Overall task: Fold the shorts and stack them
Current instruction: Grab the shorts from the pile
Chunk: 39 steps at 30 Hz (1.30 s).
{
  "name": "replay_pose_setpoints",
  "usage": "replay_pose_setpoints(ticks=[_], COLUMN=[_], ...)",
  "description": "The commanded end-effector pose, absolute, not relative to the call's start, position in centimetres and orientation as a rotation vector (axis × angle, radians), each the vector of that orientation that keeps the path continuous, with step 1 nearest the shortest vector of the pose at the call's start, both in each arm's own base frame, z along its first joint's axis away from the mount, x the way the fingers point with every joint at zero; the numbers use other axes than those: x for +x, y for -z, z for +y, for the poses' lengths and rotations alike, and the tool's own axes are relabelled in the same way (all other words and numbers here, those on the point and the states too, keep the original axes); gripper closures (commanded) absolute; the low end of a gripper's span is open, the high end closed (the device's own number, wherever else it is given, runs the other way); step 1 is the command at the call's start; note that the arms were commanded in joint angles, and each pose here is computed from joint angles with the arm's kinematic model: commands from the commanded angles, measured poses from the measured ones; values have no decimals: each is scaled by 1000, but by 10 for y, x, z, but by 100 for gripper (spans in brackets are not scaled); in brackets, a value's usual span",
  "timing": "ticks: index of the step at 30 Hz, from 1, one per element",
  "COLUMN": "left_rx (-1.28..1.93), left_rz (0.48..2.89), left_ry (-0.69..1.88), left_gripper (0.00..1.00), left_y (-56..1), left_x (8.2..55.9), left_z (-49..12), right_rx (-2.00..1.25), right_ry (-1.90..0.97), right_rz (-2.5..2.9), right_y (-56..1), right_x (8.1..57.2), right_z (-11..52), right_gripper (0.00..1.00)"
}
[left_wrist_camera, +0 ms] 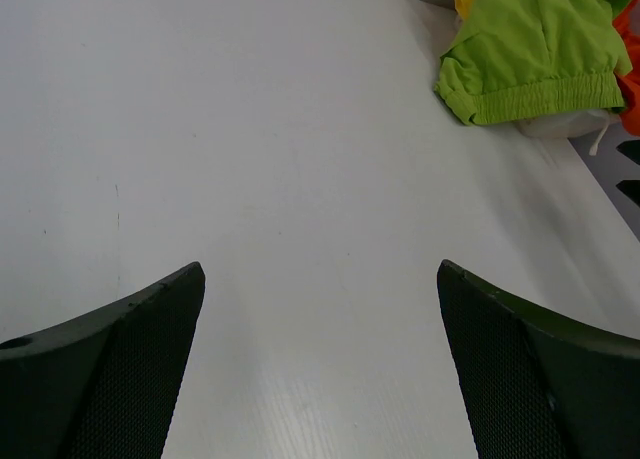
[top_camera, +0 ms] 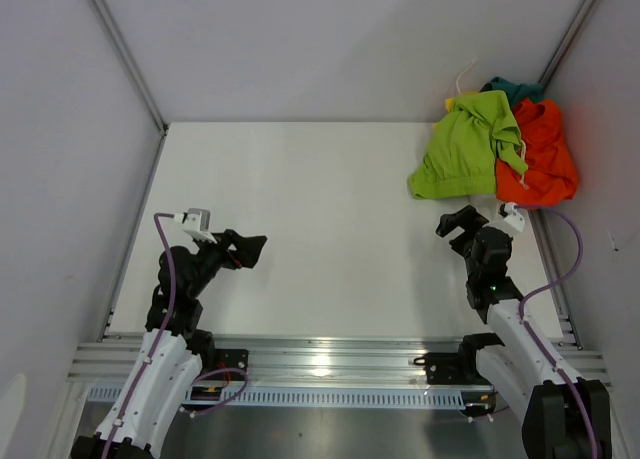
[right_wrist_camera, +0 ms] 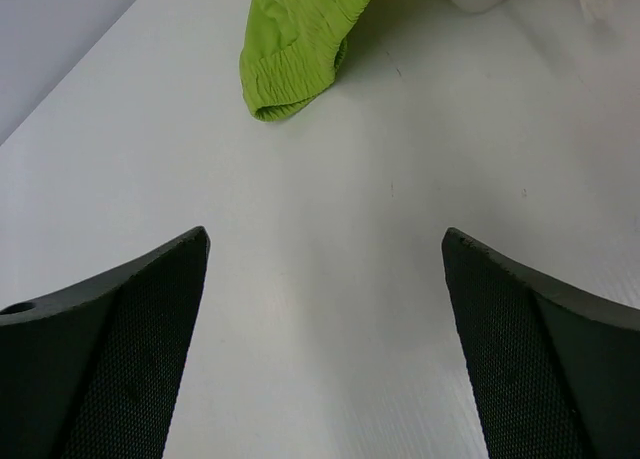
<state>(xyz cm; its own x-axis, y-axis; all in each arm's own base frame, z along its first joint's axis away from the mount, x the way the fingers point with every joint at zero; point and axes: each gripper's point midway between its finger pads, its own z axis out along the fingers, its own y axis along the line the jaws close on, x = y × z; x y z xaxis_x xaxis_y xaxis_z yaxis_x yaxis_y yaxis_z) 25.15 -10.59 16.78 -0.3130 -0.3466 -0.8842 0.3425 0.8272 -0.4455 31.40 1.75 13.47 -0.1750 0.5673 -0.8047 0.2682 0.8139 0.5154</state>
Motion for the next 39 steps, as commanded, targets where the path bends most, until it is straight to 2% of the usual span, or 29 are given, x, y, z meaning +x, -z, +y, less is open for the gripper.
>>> replay_pose_setpoints(ticks=[1,5,15,29,39], left_rx=[-6,-6,-7,-3,-2], left_rz=[1730,1730,1721,1724,1736], left_ry=[672,672,691,692,691], left_gripper=[1,1,1,1,1], left_y=[-178,-179,-180,-181,-179], left_x=[254,254,253,253,255], left_z=[-103,-103,-105,-106,-106], right_rx=[671,673,910,1025,1054], right_ry=[-286,-294,-415,-337,-323], right_rz=[1720,1698,1630,1525,1484], right_y=[-146,-152,-170,-172,-143], right_x=[314,312,333,403,450], right_z=[11,10,12,-6,-10], right_gripper=[0,1,1,0,4])
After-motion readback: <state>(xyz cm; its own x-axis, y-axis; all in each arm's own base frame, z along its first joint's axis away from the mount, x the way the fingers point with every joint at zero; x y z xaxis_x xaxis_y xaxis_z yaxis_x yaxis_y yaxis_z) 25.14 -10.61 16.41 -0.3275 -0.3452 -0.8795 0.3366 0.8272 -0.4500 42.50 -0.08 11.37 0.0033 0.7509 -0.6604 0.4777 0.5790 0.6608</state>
